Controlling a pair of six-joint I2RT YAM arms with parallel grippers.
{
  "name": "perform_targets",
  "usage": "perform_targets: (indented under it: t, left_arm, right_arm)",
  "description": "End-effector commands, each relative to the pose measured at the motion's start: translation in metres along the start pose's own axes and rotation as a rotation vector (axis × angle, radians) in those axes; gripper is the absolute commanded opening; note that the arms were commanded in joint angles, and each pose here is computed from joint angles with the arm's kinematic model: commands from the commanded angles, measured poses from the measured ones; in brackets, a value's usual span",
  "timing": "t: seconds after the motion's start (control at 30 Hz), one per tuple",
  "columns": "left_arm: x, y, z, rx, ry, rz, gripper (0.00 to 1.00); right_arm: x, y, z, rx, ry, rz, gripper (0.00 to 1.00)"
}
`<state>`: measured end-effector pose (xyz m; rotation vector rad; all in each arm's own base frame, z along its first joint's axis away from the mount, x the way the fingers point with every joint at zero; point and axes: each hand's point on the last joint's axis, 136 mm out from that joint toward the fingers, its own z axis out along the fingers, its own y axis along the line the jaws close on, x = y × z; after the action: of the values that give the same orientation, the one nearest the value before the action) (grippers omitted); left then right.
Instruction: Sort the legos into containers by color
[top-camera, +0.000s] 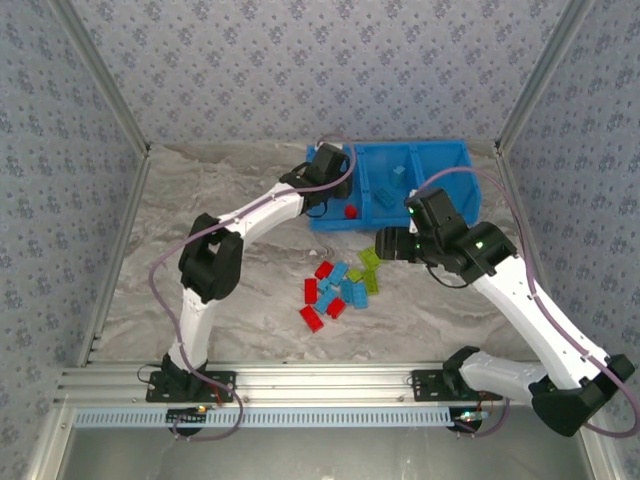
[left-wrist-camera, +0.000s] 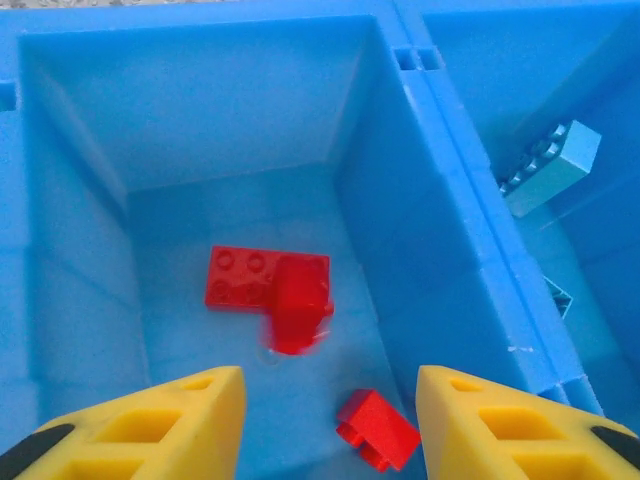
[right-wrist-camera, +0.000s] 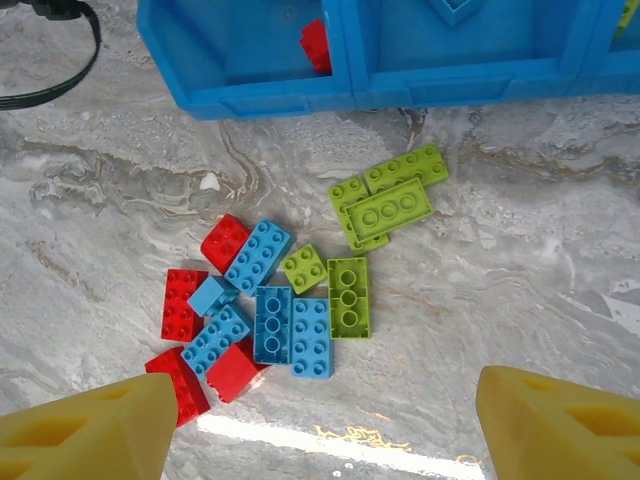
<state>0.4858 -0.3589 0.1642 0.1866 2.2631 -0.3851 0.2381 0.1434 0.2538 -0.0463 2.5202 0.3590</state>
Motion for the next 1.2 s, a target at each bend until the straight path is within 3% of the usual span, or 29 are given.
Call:
perform_targets:
  t: [0.0,0.17,0.27,0.53,0.63,0.7,0.93,1.17]
  left_arm:
    - [-0.058,-0.022,-0.069,0.097,-0.151,0.014,0.49]
    - [-0.055,-0.025,-0.152,0.246,-0.219,0.072,0.55]
    - [-0.031,-0.029,-0.203,0.345,-0.240,0.217,0.59]
    - [0.086,-0.023,-0.303,0.522,-0.193,0.942,0.79]
    - [0.136,-0.012,-0.316,0.603,-0.173,1.196,0.91]
    - [0.153,-0.005,-0.316,0.612,-0.182,1.259,0.98]
    - [0.179,0.002,-0.306,0.636,-0.194,1.302,0.99]
    - [0.182,-0.001,-0.303,0.662,-0.187,1.287,0.99]
  right_arm:
    - [0.008,-0.009,0.006,0.041,0.017,0.017,0.81]
    - [0.021,-0.029,0.032,0.150,0.049,0.170,0.85]
    - [0.027,-0.040,0.058,0.164,0.064,0.346,0.86]
    - [0.040,-0.037,0.139,0.186,0.195,0.506,0.86]
    - [0.036,-0.031,0.169,0.164,0.242,0.540,0.86]
    - [0.035,-0.029,0.188,0.148,0.273,0.563,0.86]
    - [0.033,-0.034,0.230,0.184,0.326,0.606,0.82]
    - [0.051,-0.052,0.241,0.252,0.348,0.642,0.56]
